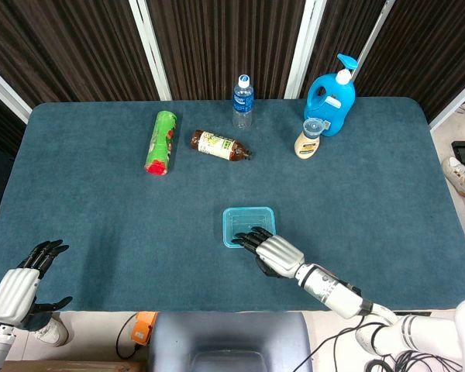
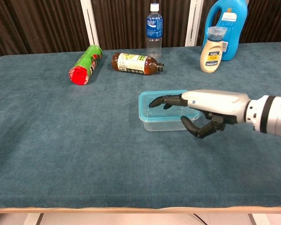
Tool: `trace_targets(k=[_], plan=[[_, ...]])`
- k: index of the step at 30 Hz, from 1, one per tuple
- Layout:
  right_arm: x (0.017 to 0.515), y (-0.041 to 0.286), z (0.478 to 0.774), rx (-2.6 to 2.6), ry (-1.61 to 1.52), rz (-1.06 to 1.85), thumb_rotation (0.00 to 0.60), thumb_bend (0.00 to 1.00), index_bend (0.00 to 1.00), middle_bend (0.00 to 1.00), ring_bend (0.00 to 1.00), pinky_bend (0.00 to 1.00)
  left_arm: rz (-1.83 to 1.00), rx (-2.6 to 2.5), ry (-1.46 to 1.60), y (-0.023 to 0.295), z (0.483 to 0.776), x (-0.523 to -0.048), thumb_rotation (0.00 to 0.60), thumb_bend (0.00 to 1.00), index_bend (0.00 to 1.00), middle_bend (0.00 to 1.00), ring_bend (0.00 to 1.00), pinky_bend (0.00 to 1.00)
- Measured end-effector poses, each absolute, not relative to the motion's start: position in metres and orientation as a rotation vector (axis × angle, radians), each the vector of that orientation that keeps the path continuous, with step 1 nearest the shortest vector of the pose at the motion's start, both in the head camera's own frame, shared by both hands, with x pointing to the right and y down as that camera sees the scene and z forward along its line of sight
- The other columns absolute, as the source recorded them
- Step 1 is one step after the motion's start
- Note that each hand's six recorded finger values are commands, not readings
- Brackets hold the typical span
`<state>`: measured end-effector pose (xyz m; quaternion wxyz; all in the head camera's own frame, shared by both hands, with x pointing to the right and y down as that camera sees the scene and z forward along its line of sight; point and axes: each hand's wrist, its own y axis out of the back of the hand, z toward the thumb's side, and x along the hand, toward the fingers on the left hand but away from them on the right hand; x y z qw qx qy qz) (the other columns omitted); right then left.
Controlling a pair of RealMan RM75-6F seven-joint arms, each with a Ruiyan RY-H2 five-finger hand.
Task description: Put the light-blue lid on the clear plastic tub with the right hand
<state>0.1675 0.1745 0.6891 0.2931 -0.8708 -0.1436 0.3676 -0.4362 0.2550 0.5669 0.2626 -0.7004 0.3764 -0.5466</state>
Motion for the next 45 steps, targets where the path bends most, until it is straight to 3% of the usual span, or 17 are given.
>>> trace_targets(k=[45], plan=[[0.195, 0.193, 0.717, -2.372, -0.300, 1.111, 0.600, 0.92, 0.21, 0.18, 0.17, 0.18, -1.484, -1.898, 1.018, 0.255, 0.568, -0.436, 0.600, 0.36, 0.17, 0.10, 0.07, 0.28]])
